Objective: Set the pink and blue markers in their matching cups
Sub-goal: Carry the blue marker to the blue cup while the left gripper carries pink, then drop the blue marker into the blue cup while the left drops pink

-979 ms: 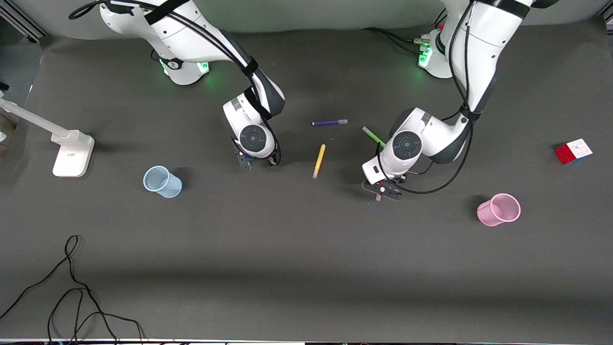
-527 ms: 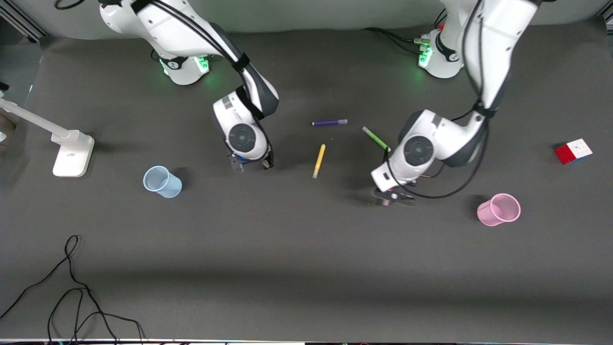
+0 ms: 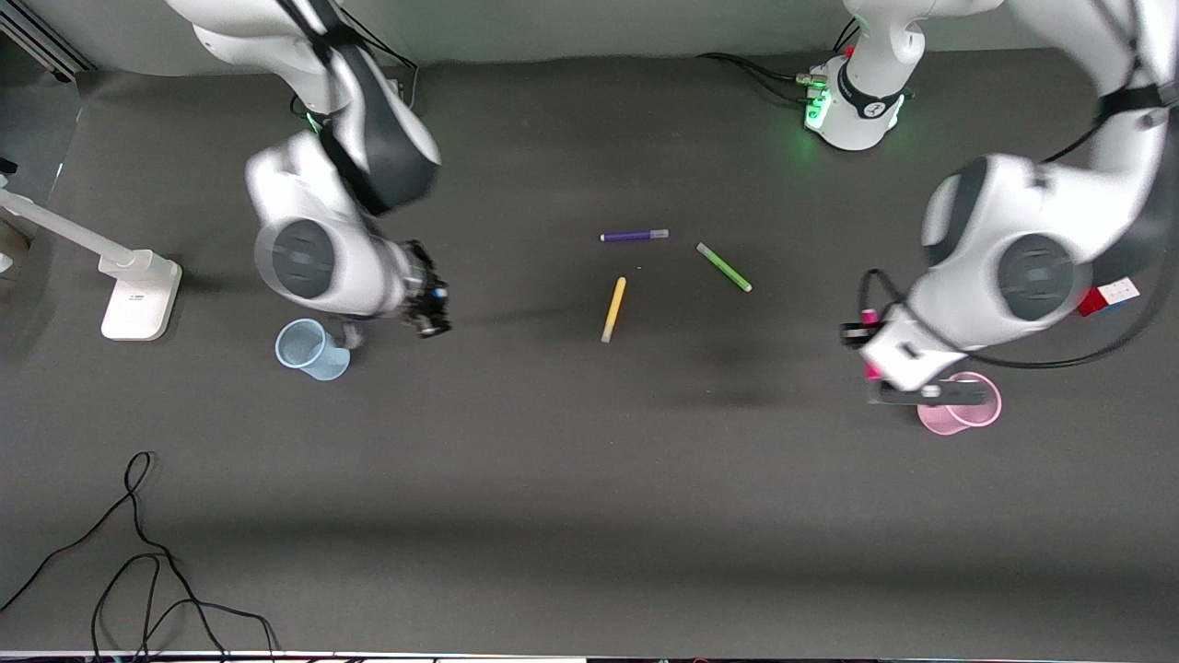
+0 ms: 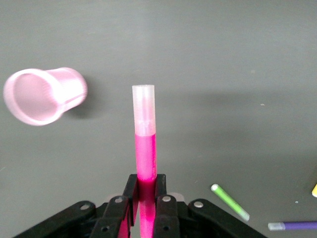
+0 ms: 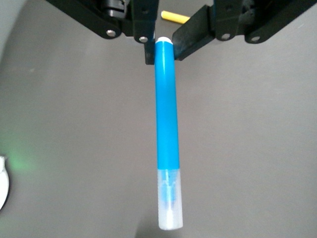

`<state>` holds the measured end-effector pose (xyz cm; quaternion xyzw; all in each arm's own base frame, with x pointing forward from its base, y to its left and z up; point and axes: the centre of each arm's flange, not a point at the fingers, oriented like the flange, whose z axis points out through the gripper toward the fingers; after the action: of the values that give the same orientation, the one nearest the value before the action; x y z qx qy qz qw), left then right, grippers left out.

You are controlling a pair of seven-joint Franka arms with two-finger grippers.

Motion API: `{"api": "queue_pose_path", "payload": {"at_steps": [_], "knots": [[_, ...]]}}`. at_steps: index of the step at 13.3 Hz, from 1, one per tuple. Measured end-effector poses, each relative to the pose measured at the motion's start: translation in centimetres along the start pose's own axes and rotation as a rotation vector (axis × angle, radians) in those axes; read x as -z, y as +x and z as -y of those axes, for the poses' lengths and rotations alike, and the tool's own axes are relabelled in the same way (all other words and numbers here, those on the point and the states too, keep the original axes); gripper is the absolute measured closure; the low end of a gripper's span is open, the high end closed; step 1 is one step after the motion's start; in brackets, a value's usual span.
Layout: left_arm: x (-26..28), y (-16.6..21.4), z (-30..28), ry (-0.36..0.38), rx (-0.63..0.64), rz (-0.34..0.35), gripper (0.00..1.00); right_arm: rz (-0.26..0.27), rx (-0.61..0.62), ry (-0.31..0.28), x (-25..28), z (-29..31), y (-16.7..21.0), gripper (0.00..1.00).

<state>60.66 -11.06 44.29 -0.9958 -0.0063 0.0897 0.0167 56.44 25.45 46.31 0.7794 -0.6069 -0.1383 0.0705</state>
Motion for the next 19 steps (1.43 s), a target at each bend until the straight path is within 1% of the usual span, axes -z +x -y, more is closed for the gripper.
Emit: {"api": "queue_pose_path", "payload": {"at_steps": [1, 3, 4, 6, 7, 8, 9, 10, 12, 14, 17, 19], "knots": [[0.9, 0.2, 2.6, -0.004, 0.018, 0.014, 0.82, 0.044, 0.032, 0.018, 3.4, -0.9, 2.2, 0.79], [1.2, 0.7, 8.6, -0.021, 0.044, 0.024, 0.82, 0.166, 0.119, 0.054, 8.8, -3.6, 8.1, 0.79], [1.0, 0.8, 11.5, -0.030, 0.047, 0.031, 0.82, 0.229, 0.163, 0.062, 10.3, -5.1, 11.4, 0.79], [0.6, 0.4, 15.9, -0.043, 0.043, 0.069, 0.82, 0.369, 0.224, 0.078, 10.6, -6.8, 17.1, 0.79], [0.5, 0.2, 17.0, -0.047, 0.038, 0.087, 0.82, 0.433, 0.232, 0.088, 9.3, -7.0, 19.7, 0.79], [0.4, 0.0, 17.3, -0.049, 0.033, 0.106, 0.82, 0.485, 0.244, 0.092, 7.5, -6.9, 22.2, 0.79], [0.3, 0.0, 17.3, -0.048, 0.029, 0.136, 0.82, 0.522, 0.263, 0.090, 5.4, -6.7, 24.3, 0.79], [0.1, 0.1, 17.3, -0.046, 0.024, 0.177, 0.82, 0.548, 0.284, 0.082, 3.4, -6.5, 25.7, 0.79], [-0.6, 0.8, 17.7, -0.033, 0.016, 0.280, 0.82, 0.579, 0.332, 0.062, 0.1, -6.0, 27.1, 0.79], [-2.4, 2.4, 17.9, -0.034, 0.006, 0.368, 0.82, 0.622, 0.377, 0.052, -3.4, -5.7, 28.8, 0.79], [-6.5, 5.1, 17.4, -0.046, -0.014, 0.433, 0.82, 0.733, 0.459, 0.067, -9.7, -7.0, 32.0, 0.79], [-9.3, 6.7, 17.3, -0.054, -0.020, 0.460, 0.82, 0.785, 0.453, 0.073, -11.8, -7.8, 33.3, 0.79]]}}
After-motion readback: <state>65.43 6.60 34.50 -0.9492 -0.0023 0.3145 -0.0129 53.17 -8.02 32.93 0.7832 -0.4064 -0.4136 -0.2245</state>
